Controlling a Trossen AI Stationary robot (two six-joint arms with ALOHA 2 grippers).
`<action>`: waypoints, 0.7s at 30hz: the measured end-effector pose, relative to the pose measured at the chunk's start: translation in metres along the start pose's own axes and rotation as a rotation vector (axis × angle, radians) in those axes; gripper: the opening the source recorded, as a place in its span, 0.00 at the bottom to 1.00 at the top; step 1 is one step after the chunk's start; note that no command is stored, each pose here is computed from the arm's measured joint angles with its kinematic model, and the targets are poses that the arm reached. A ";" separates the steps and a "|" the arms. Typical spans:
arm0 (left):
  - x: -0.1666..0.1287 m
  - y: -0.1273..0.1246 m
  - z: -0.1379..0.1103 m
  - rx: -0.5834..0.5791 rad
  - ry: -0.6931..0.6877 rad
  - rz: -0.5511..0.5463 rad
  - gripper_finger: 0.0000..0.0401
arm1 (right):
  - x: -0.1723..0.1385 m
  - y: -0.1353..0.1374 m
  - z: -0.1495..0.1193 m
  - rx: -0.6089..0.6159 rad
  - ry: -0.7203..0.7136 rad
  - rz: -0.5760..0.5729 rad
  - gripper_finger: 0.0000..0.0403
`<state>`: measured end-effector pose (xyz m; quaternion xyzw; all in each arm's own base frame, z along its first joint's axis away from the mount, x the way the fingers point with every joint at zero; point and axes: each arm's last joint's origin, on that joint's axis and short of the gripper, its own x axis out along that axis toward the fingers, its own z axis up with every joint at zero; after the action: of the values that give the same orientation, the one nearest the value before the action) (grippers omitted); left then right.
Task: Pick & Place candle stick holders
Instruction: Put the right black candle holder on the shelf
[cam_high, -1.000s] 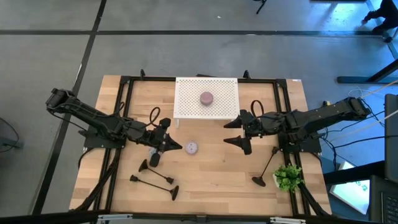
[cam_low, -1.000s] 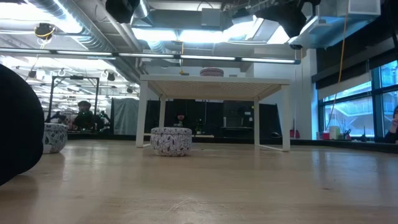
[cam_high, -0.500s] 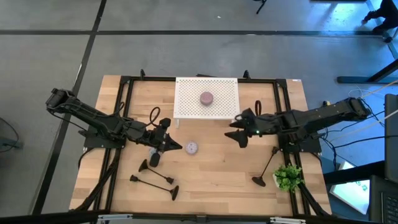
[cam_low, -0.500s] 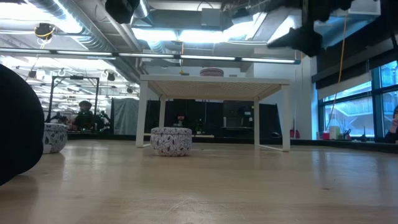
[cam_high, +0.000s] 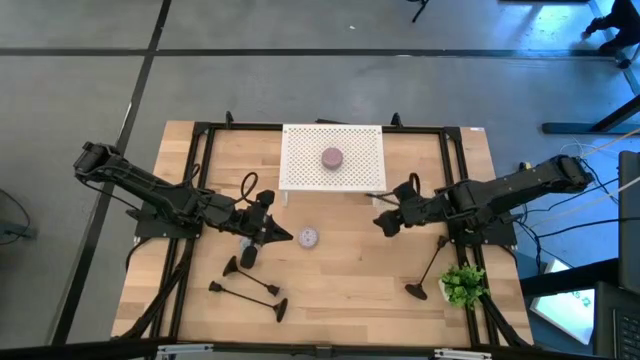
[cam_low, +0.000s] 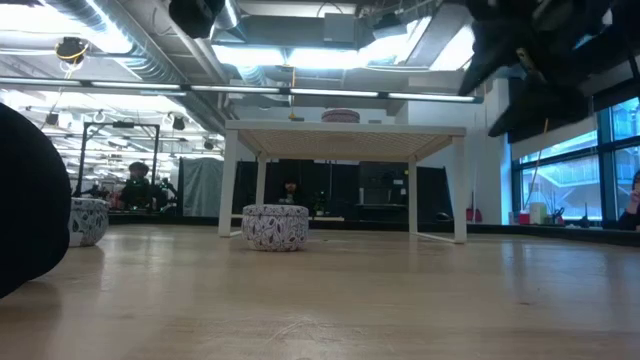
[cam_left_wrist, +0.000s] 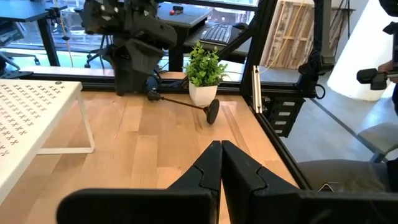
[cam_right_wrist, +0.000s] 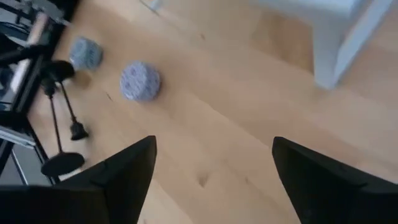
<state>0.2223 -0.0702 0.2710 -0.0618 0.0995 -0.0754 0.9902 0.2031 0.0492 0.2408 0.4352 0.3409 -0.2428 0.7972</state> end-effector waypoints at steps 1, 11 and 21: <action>0.000 0.000 0.000 0.000 0.001 0.000 0.01 | 0.001 0.001 -0.003 0.008 0.015 0.003 0.78; 0.002 0.000 -0.003 0.001 0.019 0.000 0.01 | 0.013 0.006 -0.032 0.062 0.284 -0.029 0.74; 0.007 0.000 -0.008 0.006 0.045 0.004 0.01 | 0.008 0.001 -0.071 0.190 0.585 -0.196 0.74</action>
<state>0.2277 -0.0723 0.2620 -0.0571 0.1217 -0.0749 0.9881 0.1856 0.1100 0.2075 0.5242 0.5717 -0.2135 0.5939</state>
